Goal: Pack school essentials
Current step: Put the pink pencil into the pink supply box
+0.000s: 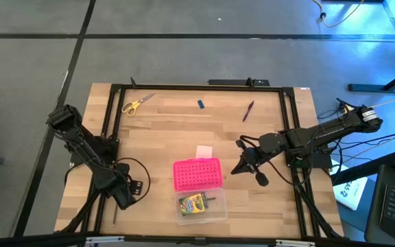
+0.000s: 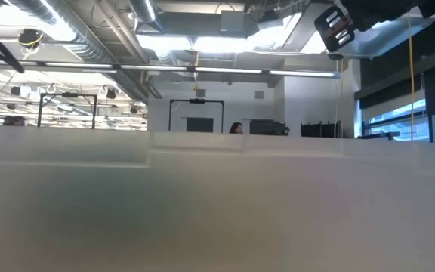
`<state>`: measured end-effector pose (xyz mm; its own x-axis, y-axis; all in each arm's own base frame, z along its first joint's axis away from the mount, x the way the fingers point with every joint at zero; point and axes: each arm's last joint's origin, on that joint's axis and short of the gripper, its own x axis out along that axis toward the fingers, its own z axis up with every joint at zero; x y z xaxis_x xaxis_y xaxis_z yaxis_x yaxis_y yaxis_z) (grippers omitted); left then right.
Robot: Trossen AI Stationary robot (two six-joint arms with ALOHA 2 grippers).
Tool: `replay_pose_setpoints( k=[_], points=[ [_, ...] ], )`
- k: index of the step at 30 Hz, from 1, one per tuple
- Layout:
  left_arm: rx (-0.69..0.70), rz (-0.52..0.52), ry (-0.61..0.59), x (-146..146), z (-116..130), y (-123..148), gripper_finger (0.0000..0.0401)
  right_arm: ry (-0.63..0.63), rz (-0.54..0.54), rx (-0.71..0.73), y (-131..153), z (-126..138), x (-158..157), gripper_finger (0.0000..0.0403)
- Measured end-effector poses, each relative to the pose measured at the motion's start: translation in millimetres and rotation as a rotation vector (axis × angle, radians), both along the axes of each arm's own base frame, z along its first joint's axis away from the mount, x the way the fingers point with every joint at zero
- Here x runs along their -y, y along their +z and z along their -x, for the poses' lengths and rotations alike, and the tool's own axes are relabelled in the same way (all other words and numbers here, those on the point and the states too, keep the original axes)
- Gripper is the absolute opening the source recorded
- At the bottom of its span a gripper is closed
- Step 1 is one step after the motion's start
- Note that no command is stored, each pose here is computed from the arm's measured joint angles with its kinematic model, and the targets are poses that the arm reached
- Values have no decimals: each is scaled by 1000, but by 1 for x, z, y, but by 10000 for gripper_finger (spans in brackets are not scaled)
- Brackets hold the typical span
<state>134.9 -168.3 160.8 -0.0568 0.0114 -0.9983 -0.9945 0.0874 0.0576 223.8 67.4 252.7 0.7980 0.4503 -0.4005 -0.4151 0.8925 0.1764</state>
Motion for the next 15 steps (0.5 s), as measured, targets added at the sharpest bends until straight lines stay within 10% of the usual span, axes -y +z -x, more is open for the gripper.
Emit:
replay_pose_setpoints(
  k=[15],
  points=[
    [-12, 49, -29, -1, 9, -18, 302, -2, -6, 12, 1, -1, 0, 6]
  ],
)
